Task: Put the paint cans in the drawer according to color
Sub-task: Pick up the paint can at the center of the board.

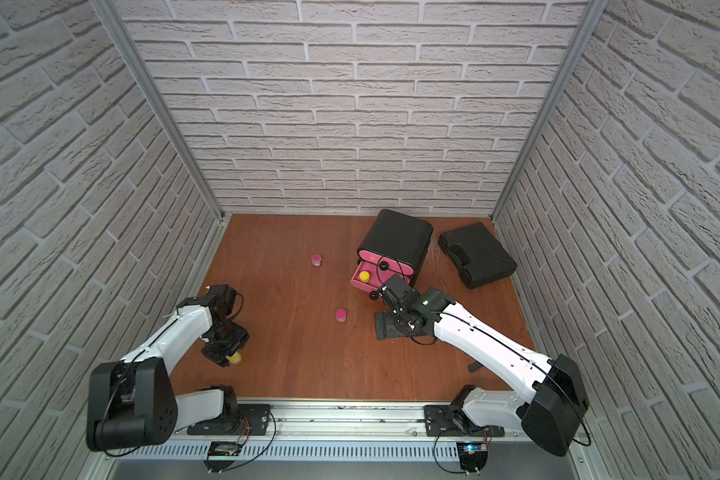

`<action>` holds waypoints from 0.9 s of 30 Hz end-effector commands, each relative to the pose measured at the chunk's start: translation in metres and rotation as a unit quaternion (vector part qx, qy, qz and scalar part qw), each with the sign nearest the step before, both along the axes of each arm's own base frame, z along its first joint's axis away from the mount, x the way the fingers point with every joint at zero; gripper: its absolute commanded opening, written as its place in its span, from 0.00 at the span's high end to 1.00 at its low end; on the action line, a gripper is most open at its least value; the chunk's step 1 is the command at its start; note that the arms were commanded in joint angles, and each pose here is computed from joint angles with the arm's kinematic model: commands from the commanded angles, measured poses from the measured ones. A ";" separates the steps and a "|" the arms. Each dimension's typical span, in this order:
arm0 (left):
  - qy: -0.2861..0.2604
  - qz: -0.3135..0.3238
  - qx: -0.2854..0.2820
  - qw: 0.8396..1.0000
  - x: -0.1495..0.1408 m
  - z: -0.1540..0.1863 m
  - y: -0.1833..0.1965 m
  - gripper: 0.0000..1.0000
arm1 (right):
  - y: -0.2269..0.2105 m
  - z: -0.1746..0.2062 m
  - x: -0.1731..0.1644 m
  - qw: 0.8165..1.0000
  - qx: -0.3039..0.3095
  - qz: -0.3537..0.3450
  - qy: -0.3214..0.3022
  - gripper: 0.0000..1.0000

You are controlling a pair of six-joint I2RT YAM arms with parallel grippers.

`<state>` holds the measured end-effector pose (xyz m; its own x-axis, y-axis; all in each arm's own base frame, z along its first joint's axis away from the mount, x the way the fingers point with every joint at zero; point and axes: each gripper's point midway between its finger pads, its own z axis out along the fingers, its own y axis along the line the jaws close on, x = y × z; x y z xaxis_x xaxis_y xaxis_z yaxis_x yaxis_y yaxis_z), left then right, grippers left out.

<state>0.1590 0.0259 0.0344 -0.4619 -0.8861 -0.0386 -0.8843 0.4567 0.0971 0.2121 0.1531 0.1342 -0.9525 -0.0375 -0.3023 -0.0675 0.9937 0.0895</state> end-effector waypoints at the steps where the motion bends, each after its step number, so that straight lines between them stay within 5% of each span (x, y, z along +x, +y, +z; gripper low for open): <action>1: 0.001 0.005 0.000 1.000 -0.002 -0.005 0.001 0.43 | 0.000 0.006 0.003 1.000 0.003 -0.005 -0.018 0.00; 9: -0.011 -0.010 0.007 1.000 0.006 -0.005 0.004 0.51 | 0.000 0.007 0.004 1.000 0.004 -0.012 -0.021 0.00; 18: -0.021 -0.029 0.012 0.999 0.012 0.002 0.006 0.72 | -0.002 0.010 0.005 0.999 0.006 -0.023 -0.027 0.00; 27: -0.064 -0.107 0.017 0.992 0.055 0.052 0.005 0.76 | -0.018 0.017 0.006 0.998 -0.026 -0.041 -0.038 0.00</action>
<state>0.2058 0.0296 0.0698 -0.5655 -0.8164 -0.1170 -0.8218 0.5698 -0.0038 0.2152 0.1444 0.1376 -0.9444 0.0001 -0.3288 -0.0216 0.9978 0.0624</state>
